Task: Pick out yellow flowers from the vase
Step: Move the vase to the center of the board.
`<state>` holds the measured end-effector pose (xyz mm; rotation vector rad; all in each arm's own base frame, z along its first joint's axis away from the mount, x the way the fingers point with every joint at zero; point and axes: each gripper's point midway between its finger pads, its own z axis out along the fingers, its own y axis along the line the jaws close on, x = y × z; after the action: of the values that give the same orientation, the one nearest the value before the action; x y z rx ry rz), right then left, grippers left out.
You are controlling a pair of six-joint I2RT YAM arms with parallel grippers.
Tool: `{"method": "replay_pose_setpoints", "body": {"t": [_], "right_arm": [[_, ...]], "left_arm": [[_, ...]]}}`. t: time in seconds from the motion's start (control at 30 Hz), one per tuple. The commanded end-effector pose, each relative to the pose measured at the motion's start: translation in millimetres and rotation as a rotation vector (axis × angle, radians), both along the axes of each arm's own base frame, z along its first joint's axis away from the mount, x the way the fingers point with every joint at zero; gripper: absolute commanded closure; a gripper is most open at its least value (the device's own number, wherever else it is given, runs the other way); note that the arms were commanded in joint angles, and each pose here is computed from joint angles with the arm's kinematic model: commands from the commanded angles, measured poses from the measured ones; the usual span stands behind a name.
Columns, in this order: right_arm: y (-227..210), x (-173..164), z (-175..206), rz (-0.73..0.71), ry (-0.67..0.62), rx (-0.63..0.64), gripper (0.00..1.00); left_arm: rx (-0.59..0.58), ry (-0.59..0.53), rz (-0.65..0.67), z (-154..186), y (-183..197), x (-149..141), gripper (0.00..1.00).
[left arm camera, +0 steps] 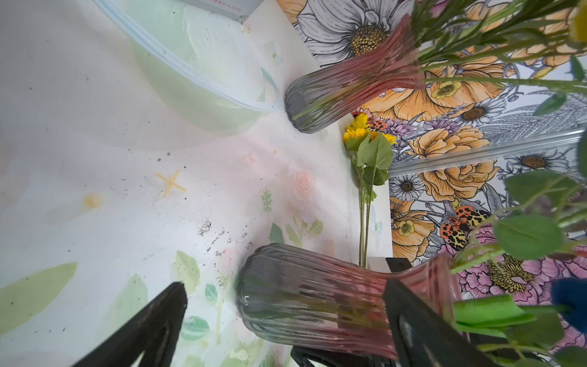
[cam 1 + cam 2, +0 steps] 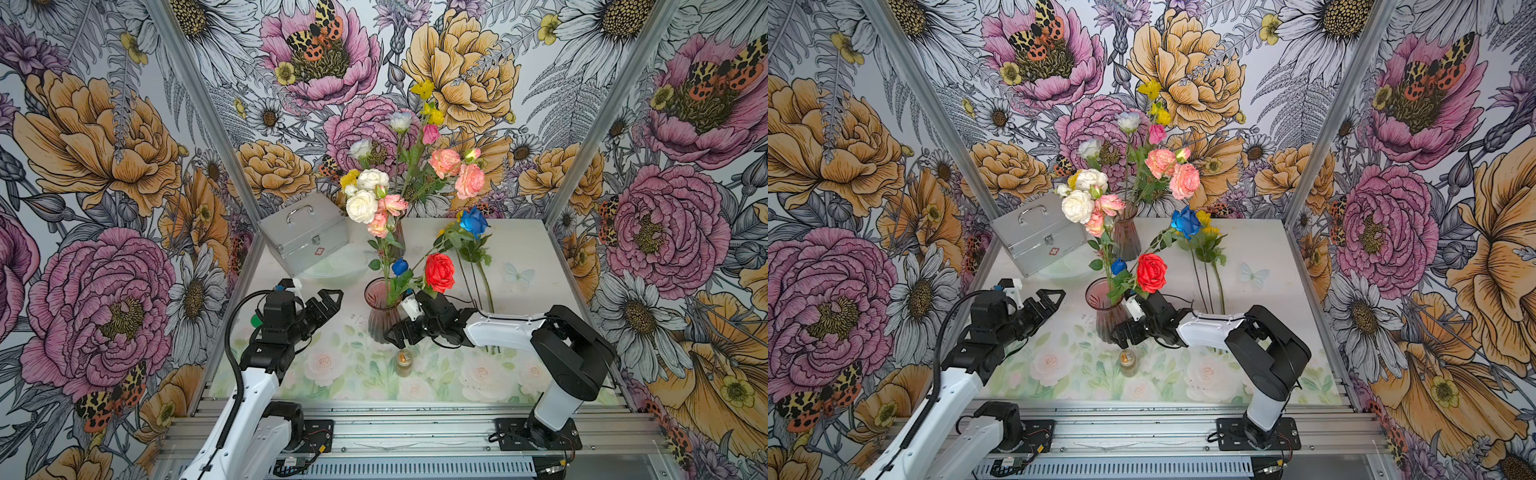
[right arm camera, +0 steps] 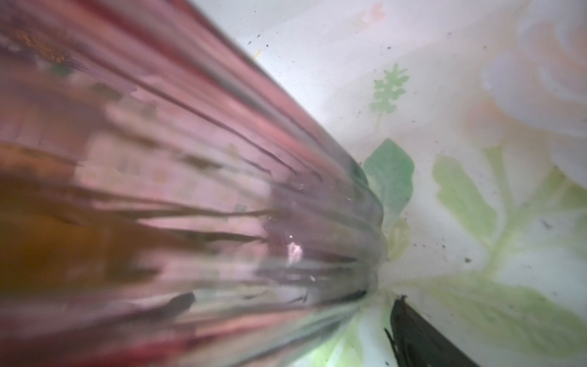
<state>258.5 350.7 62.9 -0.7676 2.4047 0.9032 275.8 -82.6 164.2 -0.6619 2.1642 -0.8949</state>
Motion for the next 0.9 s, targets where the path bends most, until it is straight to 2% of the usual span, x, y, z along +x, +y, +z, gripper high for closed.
{"method": "replay_pose_setpoints", "body": {"t": [0.0,0.33,0.87], "right_arm": [[15.9,0.2,6.6,0.052,-0.022,0.004,0.01],[40.2,7.4,11.2,0.091,-0.030,0.009,0.00],[72.7,-1.0,10.6,0.172,-0.071,-0.034,0.01]], "left_arm": [[-0.069,0.049,-0.012,-8.2,-4.6,-1.0,0.01],[-0.069,0.161,-0.001,-35.2,-3.3,4.7,0.01],[-0.054,0.173,0.012,-42.3,2.6,4.4,0.01]]}}
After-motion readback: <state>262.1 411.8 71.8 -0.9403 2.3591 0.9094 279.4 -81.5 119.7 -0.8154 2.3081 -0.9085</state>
